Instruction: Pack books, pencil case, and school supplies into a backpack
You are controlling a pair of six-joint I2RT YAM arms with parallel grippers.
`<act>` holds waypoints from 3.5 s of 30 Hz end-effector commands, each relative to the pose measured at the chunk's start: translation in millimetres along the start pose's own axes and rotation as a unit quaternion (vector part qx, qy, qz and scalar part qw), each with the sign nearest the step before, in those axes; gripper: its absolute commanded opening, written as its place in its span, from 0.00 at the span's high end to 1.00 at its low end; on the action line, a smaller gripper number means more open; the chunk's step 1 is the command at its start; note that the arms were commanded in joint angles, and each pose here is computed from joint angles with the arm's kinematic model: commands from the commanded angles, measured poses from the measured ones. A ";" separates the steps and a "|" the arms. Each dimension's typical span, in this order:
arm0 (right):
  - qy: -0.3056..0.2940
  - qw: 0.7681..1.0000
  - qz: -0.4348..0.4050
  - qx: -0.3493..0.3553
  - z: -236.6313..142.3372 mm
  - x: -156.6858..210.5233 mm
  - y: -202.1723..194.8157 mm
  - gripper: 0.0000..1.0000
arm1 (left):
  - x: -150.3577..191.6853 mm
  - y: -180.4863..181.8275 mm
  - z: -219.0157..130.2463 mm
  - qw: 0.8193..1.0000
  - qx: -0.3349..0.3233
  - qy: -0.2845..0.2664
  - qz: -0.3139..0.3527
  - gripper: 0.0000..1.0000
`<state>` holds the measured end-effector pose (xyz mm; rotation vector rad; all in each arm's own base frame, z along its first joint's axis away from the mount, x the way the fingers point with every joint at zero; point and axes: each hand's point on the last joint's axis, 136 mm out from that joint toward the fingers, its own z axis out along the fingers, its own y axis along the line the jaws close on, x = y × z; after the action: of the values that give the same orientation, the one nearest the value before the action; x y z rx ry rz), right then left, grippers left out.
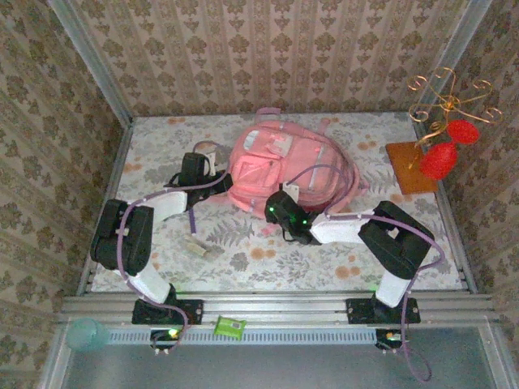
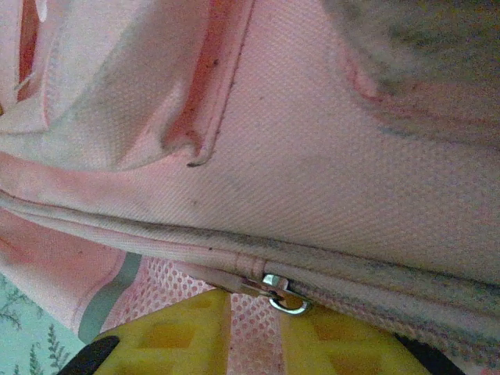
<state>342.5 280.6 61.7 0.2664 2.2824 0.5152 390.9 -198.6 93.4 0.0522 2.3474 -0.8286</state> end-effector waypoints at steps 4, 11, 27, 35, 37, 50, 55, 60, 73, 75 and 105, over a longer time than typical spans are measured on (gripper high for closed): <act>-0.011 0.998 0.048 0.029 5.0 -4.7 -19.6 0.80 | 7.5 -3.2 -6.4 1.000 0.004 0.014 0.015 1.00; -0.002 0.997 0.046 0.055 -2.1 -0.7 -33.3 0.97 | 3.2 2.4 -8.0 1.000 -0.006 0.007 0.011 1.00; 0.108 0.993 -0.044 -0.031 -50.8 5.2 -24.6 1.00 | -23.3 31.8 -15.9 0.999 -0.054 -0.004 0.007 1.00; 0.105 0.988 -0.069 -0.092 -27.7 17.0 39.0 0.64 | -16.4 27.3 -11.9 0.999 -0.039 0.002 0.002 1.00; 0.093 0.991 -0.055 -0.081 -18.7 15.0 37.2 0.62 | -16.0 24.5 -11.2 0.999 -0.036 0.002 0.004 1.00; 0.039 0.997 -0.062 -0.037 5.9 -0.4 30.1 0.68 | -13.6 16.6 -7.0 1.000 -0.027 0.008 0.011 1.00; 0.028 0.997 -0.075 0.022 7.1 -8.7 19.0 0.63 | -12.3 14.5 -6.4 1.000 -0.023 0.010 0.012 1.00; 0.019 0.995 -0.078 0.063 12.2 -10.9 9.8 0.63 | -12.1 12.7 -7.1 1.000 -0.020 0.010 0.014 1.00; 0.028 0.993 -0.076 0.085 23.9 2.2 -3.3 0.66 | -12.5 11.6 -8.1 1.000 -0.019 0.009 0.016 1.00; 0.031 0.994 -0.069 0.084 26.9 5.3 -4.3 0.65 | -12.3 11.8 -8.2 1.000 -0.019 0.009 0.016 1.00; 0.078 0.988 -0.082 0.102 -42.4 -9.3 -57.5 1.00 | -26.5 33.7 -20.2 0.997 -0.077 -0.015 0.025 1.00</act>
<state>331.5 254.7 78.7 0.1386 2.4073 0.3665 399.4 -173.9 93.7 0.0362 2.3808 -0.7399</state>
